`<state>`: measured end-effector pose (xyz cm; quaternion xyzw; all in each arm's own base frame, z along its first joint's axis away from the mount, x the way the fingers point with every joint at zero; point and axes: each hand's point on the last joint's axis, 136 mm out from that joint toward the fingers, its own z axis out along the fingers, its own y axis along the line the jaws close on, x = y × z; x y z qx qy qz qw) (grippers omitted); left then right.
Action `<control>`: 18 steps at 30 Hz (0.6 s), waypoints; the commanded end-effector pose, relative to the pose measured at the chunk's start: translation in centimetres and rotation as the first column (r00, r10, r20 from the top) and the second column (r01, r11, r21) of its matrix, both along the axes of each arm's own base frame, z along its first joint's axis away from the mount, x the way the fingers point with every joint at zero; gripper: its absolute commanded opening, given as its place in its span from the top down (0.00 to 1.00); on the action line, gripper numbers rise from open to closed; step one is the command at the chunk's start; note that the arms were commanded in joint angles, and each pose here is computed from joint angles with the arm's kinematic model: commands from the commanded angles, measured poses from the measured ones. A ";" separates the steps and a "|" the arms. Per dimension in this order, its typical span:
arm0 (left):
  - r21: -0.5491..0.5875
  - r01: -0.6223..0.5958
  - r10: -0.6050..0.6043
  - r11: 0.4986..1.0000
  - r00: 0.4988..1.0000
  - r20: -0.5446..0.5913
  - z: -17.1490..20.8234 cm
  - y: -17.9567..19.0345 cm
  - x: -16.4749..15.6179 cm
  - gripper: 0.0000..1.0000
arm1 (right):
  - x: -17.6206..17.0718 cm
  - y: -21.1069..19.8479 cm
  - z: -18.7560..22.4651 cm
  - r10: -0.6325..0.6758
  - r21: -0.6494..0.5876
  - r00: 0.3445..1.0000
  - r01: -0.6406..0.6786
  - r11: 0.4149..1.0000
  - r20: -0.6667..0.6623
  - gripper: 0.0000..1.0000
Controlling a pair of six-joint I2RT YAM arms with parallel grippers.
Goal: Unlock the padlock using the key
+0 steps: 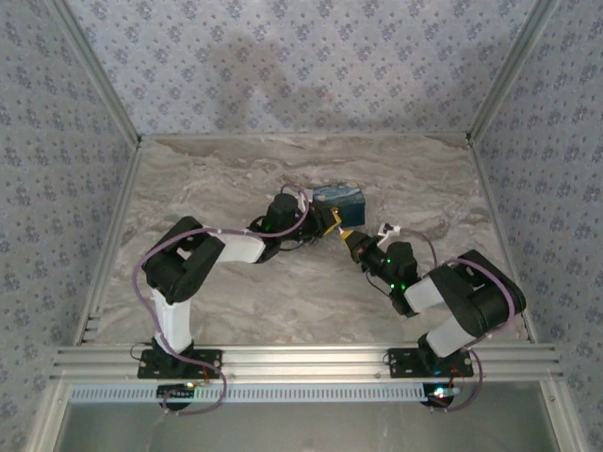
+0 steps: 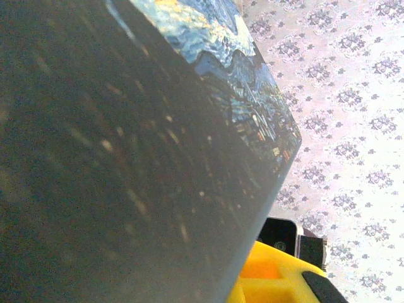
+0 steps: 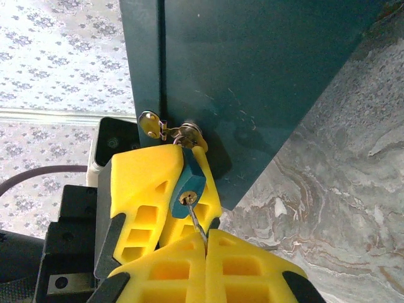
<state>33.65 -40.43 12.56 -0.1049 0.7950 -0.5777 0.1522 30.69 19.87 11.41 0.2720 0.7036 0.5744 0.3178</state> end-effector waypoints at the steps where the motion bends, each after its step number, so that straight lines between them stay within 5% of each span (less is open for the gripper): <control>1: -0.095 0.055 -0.047 0.994 0.995 0.082 3.9 -0.8 -0.9 1.00 | 1.1 0.1 1.9 -0.021 0.050 0.998 0.018 0.999 0.055 1.00; 18: -0.138 0.119 -0.104 0.983 0.989 0.107 4.3 -2.1 -2.0 1.00 | 2.1 -0.1 1.7 -0.017 0.267 0.990 0.054 0.962 -0.138 1.00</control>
